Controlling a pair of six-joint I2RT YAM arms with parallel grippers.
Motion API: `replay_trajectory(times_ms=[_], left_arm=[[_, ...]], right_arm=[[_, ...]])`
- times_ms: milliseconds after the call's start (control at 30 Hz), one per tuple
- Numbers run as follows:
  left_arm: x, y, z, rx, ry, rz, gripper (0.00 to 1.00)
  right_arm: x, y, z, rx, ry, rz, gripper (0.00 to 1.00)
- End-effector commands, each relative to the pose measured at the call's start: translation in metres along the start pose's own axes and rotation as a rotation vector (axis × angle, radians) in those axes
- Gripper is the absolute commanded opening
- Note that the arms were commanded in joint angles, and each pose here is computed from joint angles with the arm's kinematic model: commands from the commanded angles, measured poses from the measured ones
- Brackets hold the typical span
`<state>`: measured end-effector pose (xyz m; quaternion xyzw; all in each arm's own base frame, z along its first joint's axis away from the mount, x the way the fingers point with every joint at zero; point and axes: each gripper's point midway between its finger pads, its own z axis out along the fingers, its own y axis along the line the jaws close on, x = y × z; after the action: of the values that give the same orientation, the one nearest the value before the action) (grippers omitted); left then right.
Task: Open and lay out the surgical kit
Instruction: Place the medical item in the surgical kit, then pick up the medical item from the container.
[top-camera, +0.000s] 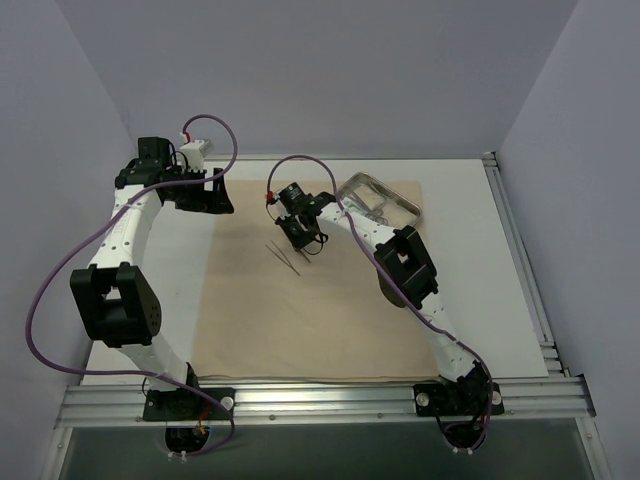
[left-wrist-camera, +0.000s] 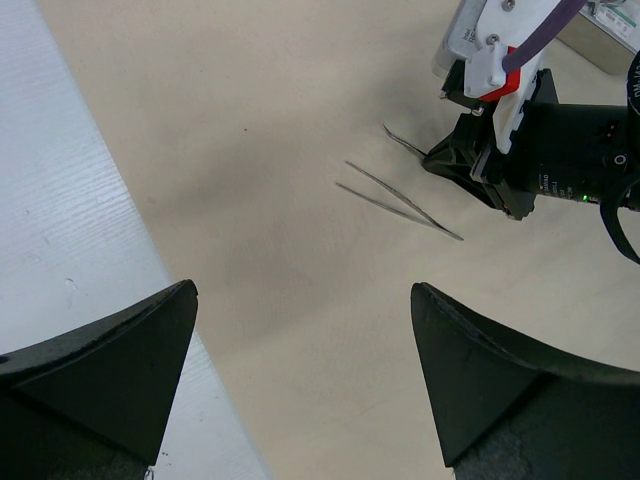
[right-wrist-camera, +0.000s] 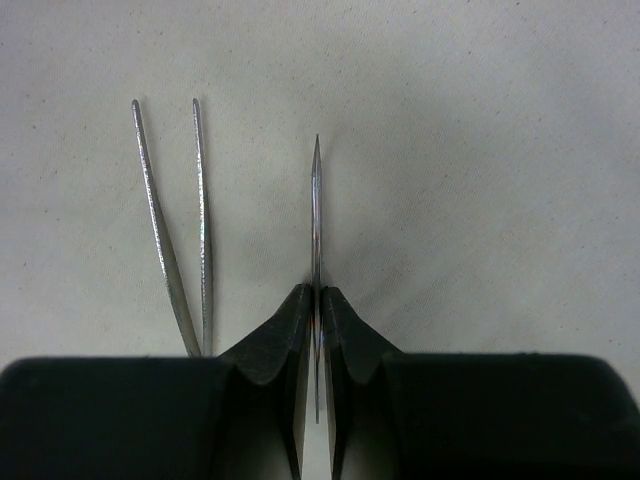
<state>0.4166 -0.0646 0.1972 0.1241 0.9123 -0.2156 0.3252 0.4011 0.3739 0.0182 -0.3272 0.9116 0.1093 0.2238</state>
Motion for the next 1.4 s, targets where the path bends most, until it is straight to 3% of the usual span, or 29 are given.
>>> replay_trajectory(times_ms=[0,333,467,633,833,967,1100,1200,1367], left_arm=[[-0.014,-0.002,-0.011,-0.01,-0.037,0.029,0.97],[-0.012,-0.001,-0.011,-0.005,-0.036,0.024,0.97],[-0.013,-0.001,-0.011,-0.007,-0.037,0.025,0.97],[-0.013,-0.001,-0.012,-0.008,-0.036,0.024,0.97],[-0.015,-0.001,-0.015,-0.012,-0.036,0.031,0.97],[-0.015,0.001,-0.015,-0.023,-0.033,0.037,0.97],[-0.016,0.005,-0.015,-0.039,-0.023,0.041,0.97],[-0.016,0.009,-0.013,-0.053,-0.013,0.042,0.97],[-0.016,0.016,-0.007,-0.067,0.006,0.037,0.97]], right_arm=[[-0.007,0.009,-0.008,-0.023,-0.017,0.006,0.05],[-0.007,0.011,-0.01,-0.027,-0.017,0.003,0.11],[-0.008,0.011,-0.01,-0.026,-0.019,0.006,0.23],[-0.013,0.009,-0.018,-0.016,-0.033,0.0,0.32],[-0.035,0.001,-0.052,0.016,-0.095,-0.014,0.38],[-0.064,-0.013,-0.103,0.036,-0.203,-0.04,0.38],[-0.088,-0.045,-0.155,0.073,-0.329,-0.033,0.39],[-0.099,-0.1,-0.184,0.166,-0.42,0.018,0.37],[-0.081,-0.207,-0.182,0.365,-0.404,0.111,0.17]])
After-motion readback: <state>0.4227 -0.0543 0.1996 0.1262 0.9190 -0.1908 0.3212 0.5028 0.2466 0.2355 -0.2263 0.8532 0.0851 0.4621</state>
